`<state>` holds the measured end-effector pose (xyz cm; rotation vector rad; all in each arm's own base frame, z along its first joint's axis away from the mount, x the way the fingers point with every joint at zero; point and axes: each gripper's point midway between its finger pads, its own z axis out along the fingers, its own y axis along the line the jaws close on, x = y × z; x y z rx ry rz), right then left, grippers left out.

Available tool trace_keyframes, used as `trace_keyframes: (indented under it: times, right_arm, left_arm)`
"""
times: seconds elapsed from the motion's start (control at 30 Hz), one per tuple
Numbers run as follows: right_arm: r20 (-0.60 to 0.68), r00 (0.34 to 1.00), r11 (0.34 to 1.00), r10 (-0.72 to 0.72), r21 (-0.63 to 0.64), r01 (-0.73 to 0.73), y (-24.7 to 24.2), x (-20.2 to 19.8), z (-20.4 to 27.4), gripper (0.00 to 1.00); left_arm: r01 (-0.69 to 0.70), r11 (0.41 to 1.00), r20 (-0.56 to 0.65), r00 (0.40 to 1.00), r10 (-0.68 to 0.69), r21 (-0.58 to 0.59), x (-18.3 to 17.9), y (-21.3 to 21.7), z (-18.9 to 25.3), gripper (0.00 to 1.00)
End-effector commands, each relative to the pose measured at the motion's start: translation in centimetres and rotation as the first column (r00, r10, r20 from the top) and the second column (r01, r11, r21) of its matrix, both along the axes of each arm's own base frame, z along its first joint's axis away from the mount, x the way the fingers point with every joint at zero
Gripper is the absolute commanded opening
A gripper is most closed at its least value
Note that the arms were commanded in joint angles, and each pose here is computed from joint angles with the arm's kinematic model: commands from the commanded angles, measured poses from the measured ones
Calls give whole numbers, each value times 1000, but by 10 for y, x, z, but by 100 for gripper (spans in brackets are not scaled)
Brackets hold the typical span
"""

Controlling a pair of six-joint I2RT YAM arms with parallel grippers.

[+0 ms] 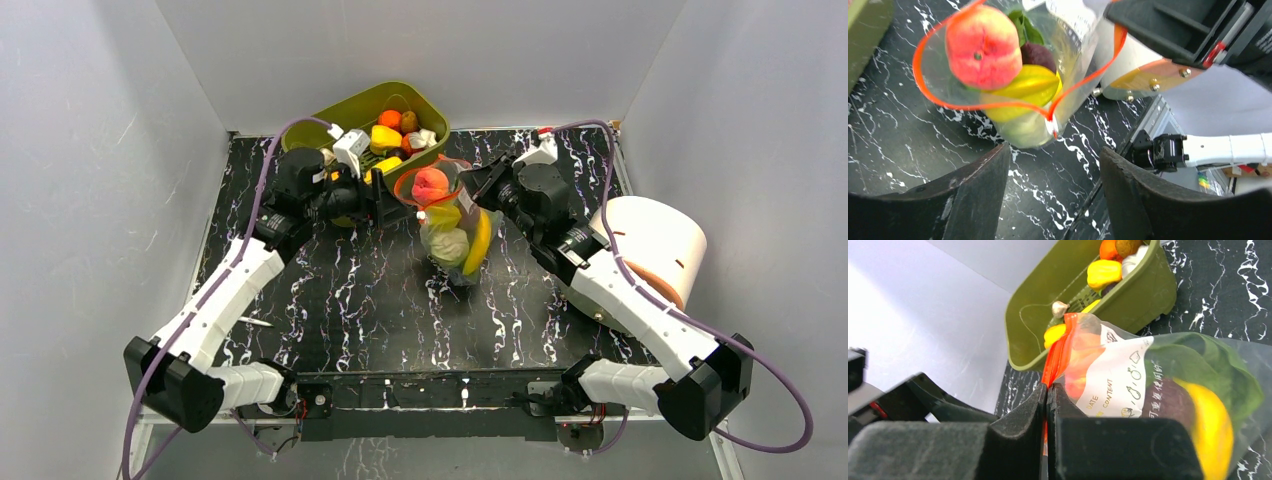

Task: Place the food in the zip-top bag and seal the zipper
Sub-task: Zip the zipper food storage bag.

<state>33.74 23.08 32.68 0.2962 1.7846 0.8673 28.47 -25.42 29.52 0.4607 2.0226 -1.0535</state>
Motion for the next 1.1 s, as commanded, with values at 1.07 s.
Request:
trace_keyframes:
  times: [1.07]
  right_arm:
    - [107, 992, 967, -65, 254, 36, -5, 0, 58, 0]
  left_arm:
    - [48, 973, -50, 997, -61, -226, 20, -47, -36, 42]
